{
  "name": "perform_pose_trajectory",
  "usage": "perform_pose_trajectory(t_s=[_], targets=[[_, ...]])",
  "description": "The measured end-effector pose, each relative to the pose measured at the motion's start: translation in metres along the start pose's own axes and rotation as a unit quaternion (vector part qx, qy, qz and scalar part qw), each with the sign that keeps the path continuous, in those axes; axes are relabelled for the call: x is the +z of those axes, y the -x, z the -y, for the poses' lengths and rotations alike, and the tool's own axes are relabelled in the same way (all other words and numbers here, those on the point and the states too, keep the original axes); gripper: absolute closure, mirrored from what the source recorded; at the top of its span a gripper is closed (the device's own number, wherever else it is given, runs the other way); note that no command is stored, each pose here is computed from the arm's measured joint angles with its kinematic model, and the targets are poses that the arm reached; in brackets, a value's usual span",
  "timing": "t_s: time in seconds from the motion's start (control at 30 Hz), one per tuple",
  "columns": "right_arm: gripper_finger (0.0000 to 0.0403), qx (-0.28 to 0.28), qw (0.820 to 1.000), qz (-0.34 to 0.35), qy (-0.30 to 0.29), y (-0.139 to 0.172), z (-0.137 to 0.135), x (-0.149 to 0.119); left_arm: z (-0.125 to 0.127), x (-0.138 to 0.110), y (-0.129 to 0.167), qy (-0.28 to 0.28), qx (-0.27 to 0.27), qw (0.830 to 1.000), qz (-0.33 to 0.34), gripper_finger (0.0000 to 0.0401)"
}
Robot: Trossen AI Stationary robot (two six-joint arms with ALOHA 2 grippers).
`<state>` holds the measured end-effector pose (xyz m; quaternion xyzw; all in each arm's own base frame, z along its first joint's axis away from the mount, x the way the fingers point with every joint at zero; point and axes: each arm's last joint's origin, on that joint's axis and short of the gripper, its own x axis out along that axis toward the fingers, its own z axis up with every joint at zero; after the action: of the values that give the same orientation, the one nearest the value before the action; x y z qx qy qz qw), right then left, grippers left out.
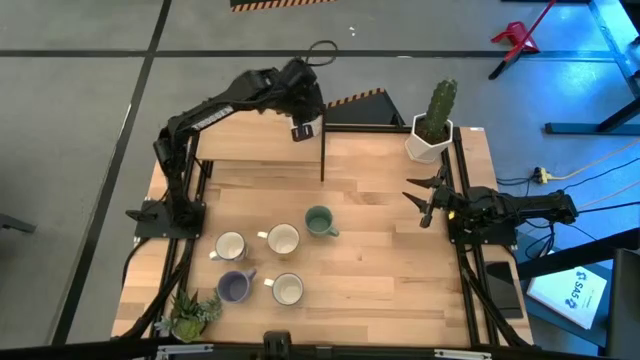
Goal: Place coffee mugs
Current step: Put the yellow mug on the shelf
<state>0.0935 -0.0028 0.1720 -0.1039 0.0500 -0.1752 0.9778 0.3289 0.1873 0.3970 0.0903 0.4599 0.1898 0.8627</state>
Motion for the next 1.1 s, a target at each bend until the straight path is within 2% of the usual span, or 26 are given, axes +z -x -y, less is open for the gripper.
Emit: perform_pose_trajectory(t_s=[0.1,0.17,0.3,0.4,0.57,0.8,1.1], targets=[[0.0226,0.0,1.0,0.0,0.0,0.0,0.0,0.0,0.006,0.002,0.036,0.006,-0.088,0.995,0.05,0.031],[0.0226,0.0,1.0,0.0,0.0,0.0,0.0,0.0,0.012,-0.004,0.047,-0.023,-0.118,0.992,0.04,0.0328],[0.0226,0.0,1.0,0.0,0.0,0.0,0.0,0.0,0.017,-0.008,0.037,-0.032,-0.132,0.99,0.025,0.039],[0.0226,0.0,1.0,0.0,0.0,0.0,0.0,0.0,0.019,-0.016,0.023,-0.029,-0.148,0.988,0.008,0.0398],[0.0226,0.0,1.0,0.0,0.0,0.0,0.0,0.0,0.023,-0.034,-0.014,-0.029,-0.126,0.991,-0.045,0.04],[0.0226,0.0,1.0,0.0,0.0,0.0,0.0,0.0,0.012,-0.05,-0.039,-0.031,-0.077,0.994,-0.064,0.04],[0.0226,0.0,1.0,0.0,0.0,0.0,0.0,0.0,-0.002,-0.054,-0.047,-0.013,-0.045,0.998,-0.049,0.0401]])
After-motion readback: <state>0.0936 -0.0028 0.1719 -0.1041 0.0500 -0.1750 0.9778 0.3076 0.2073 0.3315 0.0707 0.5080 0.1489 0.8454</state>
